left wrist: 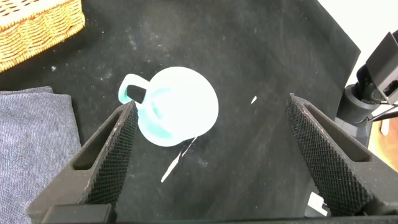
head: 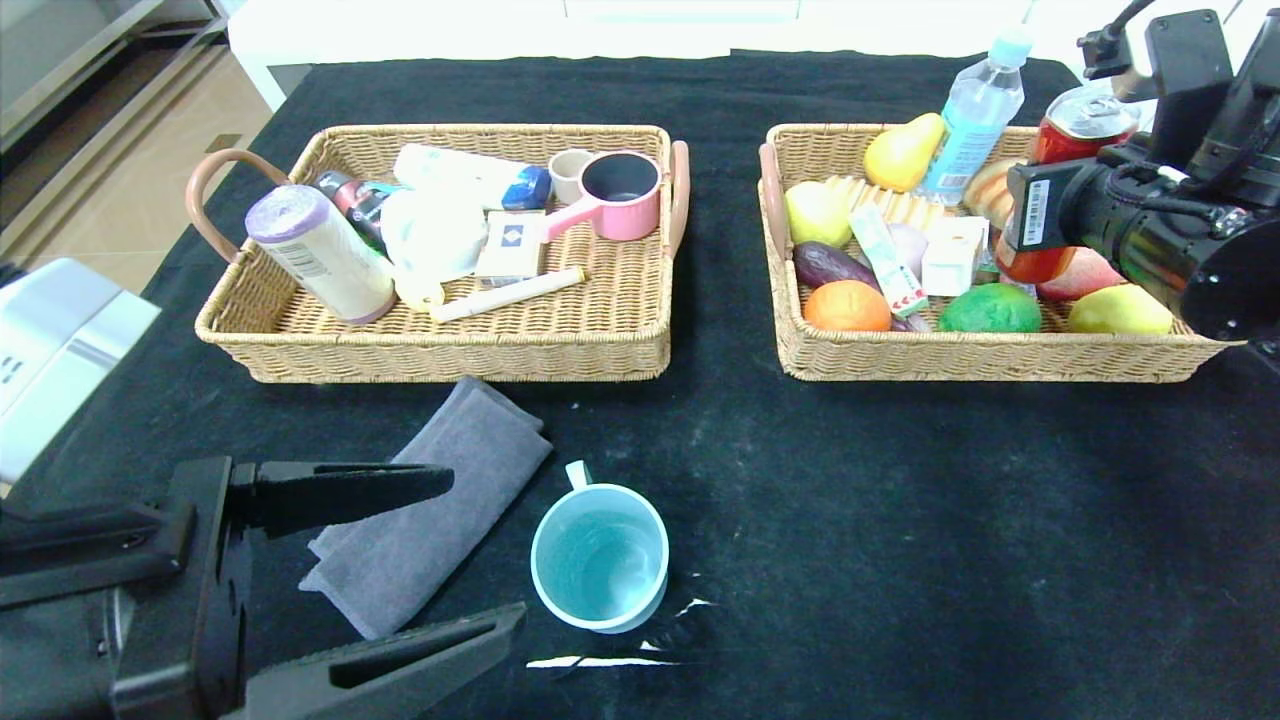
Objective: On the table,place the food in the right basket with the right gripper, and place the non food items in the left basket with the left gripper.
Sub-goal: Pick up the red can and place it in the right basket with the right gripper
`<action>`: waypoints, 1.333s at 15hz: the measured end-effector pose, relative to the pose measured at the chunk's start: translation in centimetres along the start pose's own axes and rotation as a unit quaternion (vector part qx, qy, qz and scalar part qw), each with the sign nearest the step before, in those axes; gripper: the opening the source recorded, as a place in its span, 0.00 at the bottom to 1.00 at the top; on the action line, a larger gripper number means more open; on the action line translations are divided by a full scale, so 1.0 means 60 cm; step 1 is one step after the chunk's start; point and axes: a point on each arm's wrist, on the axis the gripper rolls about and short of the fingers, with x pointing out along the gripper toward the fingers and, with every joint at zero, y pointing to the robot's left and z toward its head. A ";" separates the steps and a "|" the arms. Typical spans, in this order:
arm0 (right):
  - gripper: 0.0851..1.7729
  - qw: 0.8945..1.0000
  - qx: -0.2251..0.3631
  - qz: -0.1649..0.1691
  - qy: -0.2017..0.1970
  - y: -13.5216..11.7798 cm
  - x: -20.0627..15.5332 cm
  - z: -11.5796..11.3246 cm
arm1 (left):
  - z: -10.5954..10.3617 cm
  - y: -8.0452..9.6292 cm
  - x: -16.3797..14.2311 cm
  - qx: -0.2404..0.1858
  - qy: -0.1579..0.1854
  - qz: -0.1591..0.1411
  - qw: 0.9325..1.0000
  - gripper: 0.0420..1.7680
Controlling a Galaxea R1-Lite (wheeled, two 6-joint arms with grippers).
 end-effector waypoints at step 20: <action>0.92 0.999 -0.002 0.049 0.005 0.016 -0.066 0.003 | -0.001 0.001 0.001 -0.001 0.002 0.001 1.000 0.97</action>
